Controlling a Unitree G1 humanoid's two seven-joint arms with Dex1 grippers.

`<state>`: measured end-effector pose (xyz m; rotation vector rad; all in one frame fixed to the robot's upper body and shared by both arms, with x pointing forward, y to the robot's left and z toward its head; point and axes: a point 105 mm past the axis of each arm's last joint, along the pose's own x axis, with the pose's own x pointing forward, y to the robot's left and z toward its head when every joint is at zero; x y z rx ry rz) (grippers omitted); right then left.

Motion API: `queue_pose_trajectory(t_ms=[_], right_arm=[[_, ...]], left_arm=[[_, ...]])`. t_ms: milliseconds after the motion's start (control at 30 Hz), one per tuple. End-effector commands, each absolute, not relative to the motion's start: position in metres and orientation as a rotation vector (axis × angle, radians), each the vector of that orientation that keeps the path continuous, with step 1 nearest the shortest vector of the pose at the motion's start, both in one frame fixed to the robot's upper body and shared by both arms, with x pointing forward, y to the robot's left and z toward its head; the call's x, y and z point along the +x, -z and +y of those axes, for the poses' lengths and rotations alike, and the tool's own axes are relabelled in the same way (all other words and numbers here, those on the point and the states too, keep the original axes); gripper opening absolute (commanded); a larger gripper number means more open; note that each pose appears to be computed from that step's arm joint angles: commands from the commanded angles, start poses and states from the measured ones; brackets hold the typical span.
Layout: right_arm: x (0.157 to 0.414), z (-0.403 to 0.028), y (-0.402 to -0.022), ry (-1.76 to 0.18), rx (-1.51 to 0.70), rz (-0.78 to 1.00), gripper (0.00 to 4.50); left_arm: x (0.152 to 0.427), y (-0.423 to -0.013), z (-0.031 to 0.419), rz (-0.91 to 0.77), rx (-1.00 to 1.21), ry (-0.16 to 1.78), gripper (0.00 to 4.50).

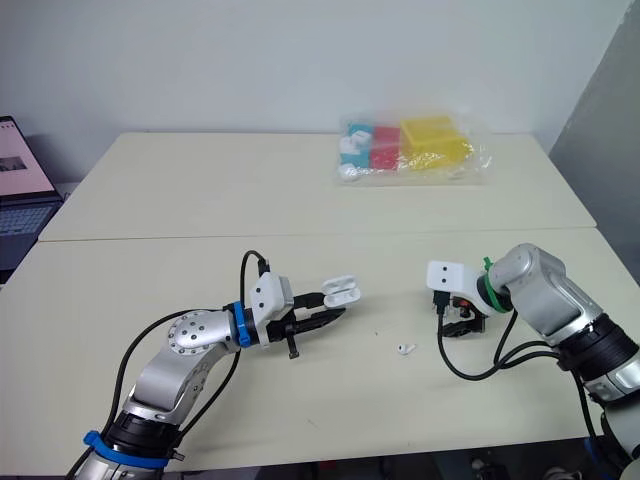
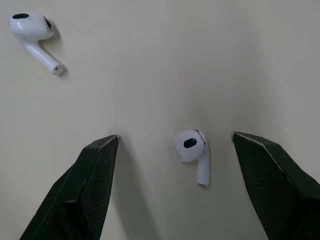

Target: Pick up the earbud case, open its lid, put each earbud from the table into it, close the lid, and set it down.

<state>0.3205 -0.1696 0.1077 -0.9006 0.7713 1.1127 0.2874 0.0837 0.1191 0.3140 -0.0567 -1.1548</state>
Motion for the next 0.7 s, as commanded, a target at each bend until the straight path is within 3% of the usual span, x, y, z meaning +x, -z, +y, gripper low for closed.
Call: queue_pose_trajectory(t_ms=[33, 167, 267, 533, 700], right_arm=[[0.322, -0.172, -0.115, -1.125, -0.925, 0.766, 3.76], [0.322, -0.172, -0.113, -1.14, -0.917, 0.765, 3.76], [0.324, -0.171, -0.112, -1.143, -0.915, 0.761, 3.24], [0.323, -0.167, -0.11, -1.168, -0.915, 0.763, 0.55], [0.314, -0.172, -0.112, -1.201, -0.92, 0.779, 0.39]], left_arm=[[0.284, -0.131, 0.078, -0.118, 0.328, 1.165, 0.79], [0.285, -0.131, 0.077, -0.121, 0.327, 1.165, 0.79], [0.285, -0.131, 0.075, -0.122, 0.327, 1.172, 0.79], [0.284, -0.132, 0.074, -0.123, 0.328, 1.177, 0.79], [0.283, -0.131, 0.074, -0.118, 0.331, 1.178, 0.79]])
